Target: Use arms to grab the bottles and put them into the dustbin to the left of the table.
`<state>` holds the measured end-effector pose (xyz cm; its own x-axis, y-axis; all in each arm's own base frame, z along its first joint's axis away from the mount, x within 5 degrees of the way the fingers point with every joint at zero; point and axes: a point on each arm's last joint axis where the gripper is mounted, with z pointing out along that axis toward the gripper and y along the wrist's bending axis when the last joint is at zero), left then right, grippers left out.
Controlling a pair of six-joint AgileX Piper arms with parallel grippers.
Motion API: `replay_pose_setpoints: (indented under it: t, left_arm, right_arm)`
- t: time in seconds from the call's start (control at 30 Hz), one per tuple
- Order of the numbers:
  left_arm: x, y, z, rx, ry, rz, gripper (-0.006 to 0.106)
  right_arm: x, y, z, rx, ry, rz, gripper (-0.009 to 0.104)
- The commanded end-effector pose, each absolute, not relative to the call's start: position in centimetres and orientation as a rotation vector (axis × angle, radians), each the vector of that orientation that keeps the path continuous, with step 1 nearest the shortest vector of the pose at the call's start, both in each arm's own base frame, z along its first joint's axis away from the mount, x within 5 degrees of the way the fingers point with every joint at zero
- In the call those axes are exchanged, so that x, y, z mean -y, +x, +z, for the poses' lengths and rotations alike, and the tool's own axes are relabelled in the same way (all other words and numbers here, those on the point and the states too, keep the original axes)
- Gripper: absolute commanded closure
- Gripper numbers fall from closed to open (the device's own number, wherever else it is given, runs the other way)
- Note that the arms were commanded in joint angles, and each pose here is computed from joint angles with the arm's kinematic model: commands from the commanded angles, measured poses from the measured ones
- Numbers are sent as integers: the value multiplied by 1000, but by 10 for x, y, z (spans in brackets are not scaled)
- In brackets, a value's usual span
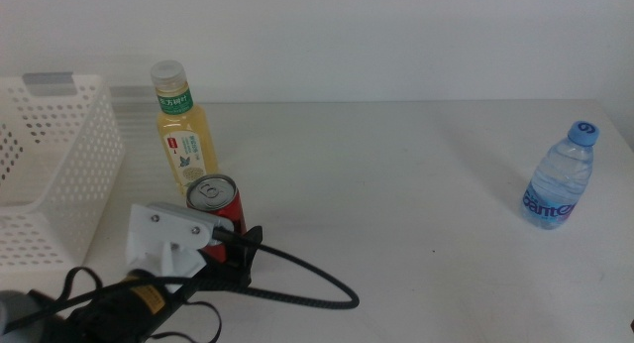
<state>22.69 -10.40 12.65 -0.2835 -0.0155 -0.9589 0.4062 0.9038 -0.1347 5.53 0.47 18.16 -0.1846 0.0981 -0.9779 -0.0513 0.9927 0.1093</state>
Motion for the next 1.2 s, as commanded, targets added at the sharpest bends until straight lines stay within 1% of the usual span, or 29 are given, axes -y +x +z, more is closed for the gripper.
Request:
replay_pose_setpoints:
  t: [0.0,0.3,0.37,0.43,0.53,0.67,0.7,0.87,1.17]
  left_arm:
    - [108,238,151,-1599,237,-458,10]
    - [115,256,147,-1585,231,-457,11]
    - [115,257,148,-1583,228,-456,14]
    - [115,257,148,-1583,228,-456,20]
    - [115,256,148,-1583,230,-458,35]
    - [115,256,148,-1584,229,-458,65]
    - [116,254,149,-1598,244,-468,105]
    - [119,250,162,-1601,244,-542,105]
    - [114,231,203,-1687,321,-519,105]
  right_arm:
    - [-4,54,192,-1645,28,113,29]
    - [-4,54,192,-1645,28,113,29]
    - [-4,54,192,-1645,28,113,29]
    - [-4,54,192,-1645,28,113,29]
    - [-4,54,192,-1645,28,113,29]
    - [-4,54,192,-1645,28,113,29]
    - [-4,54,192,-1645,28,113,29]
    - [-4,54,192,-1645,28,113,29]
    - [-4,54,192,-1645,28,113,29]
